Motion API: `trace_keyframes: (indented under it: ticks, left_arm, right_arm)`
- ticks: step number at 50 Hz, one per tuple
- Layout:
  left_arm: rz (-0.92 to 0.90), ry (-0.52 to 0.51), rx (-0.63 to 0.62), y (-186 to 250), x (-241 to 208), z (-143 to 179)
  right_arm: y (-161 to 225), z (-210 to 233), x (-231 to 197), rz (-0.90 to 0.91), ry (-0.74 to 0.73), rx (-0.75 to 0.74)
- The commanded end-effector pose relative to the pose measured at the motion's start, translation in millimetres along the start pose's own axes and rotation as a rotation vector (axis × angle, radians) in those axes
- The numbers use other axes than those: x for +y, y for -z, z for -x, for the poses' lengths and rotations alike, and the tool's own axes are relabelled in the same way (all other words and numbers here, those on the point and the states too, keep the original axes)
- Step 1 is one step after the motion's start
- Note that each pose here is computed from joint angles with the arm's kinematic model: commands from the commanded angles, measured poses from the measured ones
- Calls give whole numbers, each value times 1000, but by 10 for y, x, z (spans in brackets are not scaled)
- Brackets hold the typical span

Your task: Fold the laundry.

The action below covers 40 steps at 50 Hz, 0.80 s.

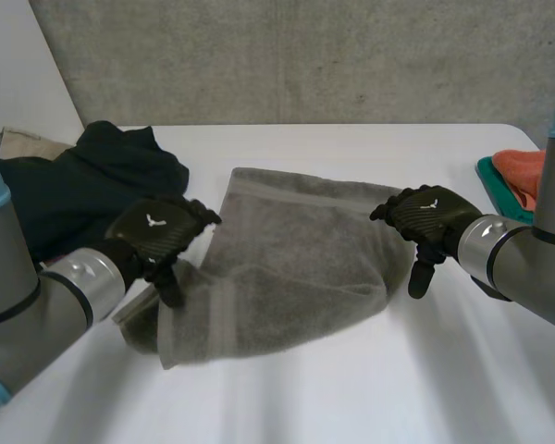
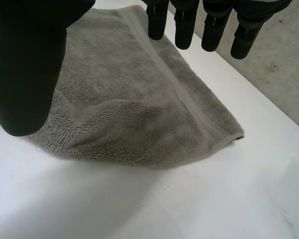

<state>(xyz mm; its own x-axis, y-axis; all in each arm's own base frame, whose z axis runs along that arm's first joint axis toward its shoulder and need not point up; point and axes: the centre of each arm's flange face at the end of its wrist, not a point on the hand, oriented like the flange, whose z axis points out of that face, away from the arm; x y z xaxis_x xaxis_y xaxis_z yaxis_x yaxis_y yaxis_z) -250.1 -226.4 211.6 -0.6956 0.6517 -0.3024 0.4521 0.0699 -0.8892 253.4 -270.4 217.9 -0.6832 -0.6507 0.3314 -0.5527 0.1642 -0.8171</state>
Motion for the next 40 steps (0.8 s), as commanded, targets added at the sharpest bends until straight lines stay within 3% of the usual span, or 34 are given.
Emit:
trace_keyframes:
  ticks: [1,9,25,33,40]
  left_arm:
    - [97,-19,97,281,55,-384]
    - [187,-47,90,349,241,-575]
    - [163,-139,-18,-445,534,-449]
    - [101,-132,-42,-454,296,-371]
    - [-115,-8,-119,126,-587,-129]
  right_arm:
    - [-14,-52,44,30,-14,38]
    - [-63,-38,155,68,-10,33]
    - [-81,64,261,84,53,10]
    - [-106,-37,283,83,46,36]
    - [-164,-250,279,72,14,81]
